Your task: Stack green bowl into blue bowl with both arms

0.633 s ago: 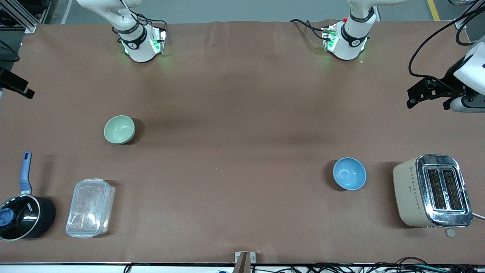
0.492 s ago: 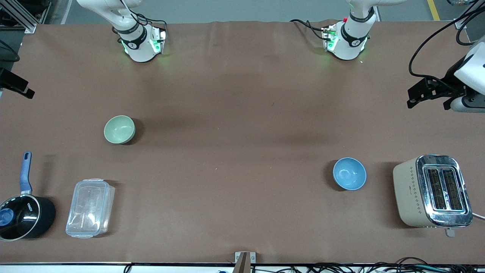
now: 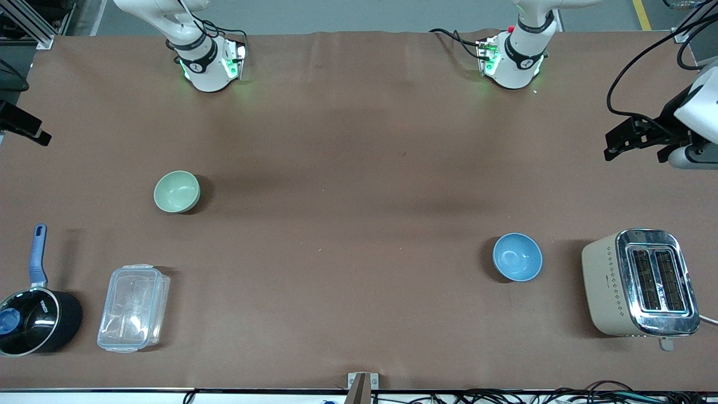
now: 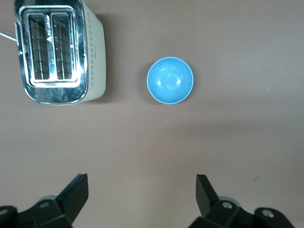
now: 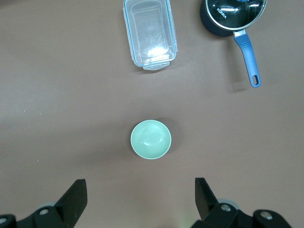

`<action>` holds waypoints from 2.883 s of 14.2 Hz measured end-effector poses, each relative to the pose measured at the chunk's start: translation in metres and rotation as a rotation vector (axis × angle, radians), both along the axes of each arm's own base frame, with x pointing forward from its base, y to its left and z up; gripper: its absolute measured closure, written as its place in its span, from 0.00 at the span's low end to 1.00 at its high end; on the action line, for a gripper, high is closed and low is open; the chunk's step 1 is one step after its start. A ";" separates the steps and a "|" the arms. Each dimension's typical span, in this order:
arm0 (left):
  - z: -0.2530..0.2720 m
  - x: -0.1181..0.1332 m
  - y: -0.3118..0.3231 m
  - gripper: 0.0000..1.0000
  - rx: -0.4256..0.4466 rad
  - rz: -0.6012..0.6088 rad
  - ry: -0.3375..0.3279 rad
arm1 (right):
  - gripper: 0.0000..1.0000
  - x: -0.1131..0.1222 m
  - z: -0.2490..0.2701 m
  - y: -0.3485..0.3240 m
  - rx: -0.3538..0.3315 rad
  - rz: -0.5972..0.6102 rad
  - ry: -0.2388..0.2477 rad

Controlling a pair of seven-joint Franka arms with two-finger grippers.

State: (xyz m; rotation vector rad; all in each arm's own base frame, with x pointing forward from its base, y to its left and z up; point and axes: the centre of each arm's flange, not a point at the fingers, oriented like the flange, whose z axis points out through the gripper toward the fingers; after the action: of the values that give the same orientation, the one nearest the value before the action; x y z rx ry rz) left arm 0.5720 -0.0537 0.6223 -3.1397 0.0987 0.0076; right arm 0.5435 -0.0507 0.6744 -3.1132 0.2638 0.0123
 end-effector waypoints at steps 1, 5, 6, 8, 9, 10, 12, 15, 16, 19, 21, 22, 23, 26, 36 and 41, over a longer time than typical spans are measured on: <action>-0.013 0.007 -0.001 0.00 0.000 -0.001 0.020 | 0.00 0.000 0.000 0.000 0.000 0.003 0.000; -0.093 0.052 -0.006 0.00 -0.008 -0.005 0.059 | 0.00 0.000 -0.022 -0.008 0.005 0.037 0.049; -0.114 0.062 -0.007 0.00 -0.010 -0.003 0.062 | 0.00 0.002 -0.042 -0.011 0.005 0.040 0.078; -0.153 0.076 -0.009 0.00 -0.015 0.001 0.055 | 0.00 0.007 -0.099 -0.014 0.004 0.043 0.130; -0.169 0.078 -0.011 0.00 -0.016 0.009 0.056 | 0.00 0.009 -0.131 -0.015 0.001 0.044 0.143; -0.184 0.078 -0.015 0.00 -0.015 0.022 0.067 | 0.00 0.010 -0.164 -0.017 -0.005 0.044 0.139; -0.212 0.077 -0.030 0.00 0.001 0.044 0.095 | 0.00 0.003 -0.229 -0.020 -0.015 0.046 0.103; -0.262 0.082 -0.040 0.00 0.012 0.056 0.102 | 0.00 -0.028 -0.313 -0.020 -0.032 0.057 0.054; -0.282 0.084 -0.040 0.00 0.008 0.057 0.098 | 0.00 -0.041 -0.335 -0.020 -0.037 0.058 0.032; -0.339 0.086 -0.040 0.00 0.000 0.056 0.076 | 0.00 -0.077 -0.391 -0.019 -0.053 0.059 -0.073; -0.360 0.085 -0.035 0.02 0.029 0.037 0.068 | 0.00 -0.098 -0.418 -0.018 -0.058 0.056 -0.111; -0.365 0.087 -0.030 0.02 0.044 0.030 0.061 | 0.00 -0.103 -0.429 -0.019 -0.061 0.054 -0.116; -0.369 0.089 -0.025 0.05 0.048 0.032 0.052 | 0.00 -0.106 -0.439 -0.020 -0.064 0.052 -0.117; -0.383 0.092 -0.011 0.23 0.045 0.050 0.043 | 0.01 -0.108 -0.458 -0.023 -0.069 0.050 -0.104; -0.402 0.096 -0.006 0.94 0.029 0.062 0.021 | 0.91 -0.111 -0.468 -0.038 -0.075 0.013 -0.109; -0.350 0.090 -0.113 0.94 -0.077 0.060 -0.011 | 0.93 -0.105 -0.455 -0.037 -0.067 0.016 -0.085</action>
State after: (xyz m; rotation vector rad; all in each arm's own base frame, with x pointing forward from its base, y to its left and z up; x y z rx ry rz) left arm 0.6623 -0.1669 0.2727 -3.2181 0.0050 -0.0134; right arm 0.4390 -0.0872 0.2191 -3.1718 0.2424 -0.1312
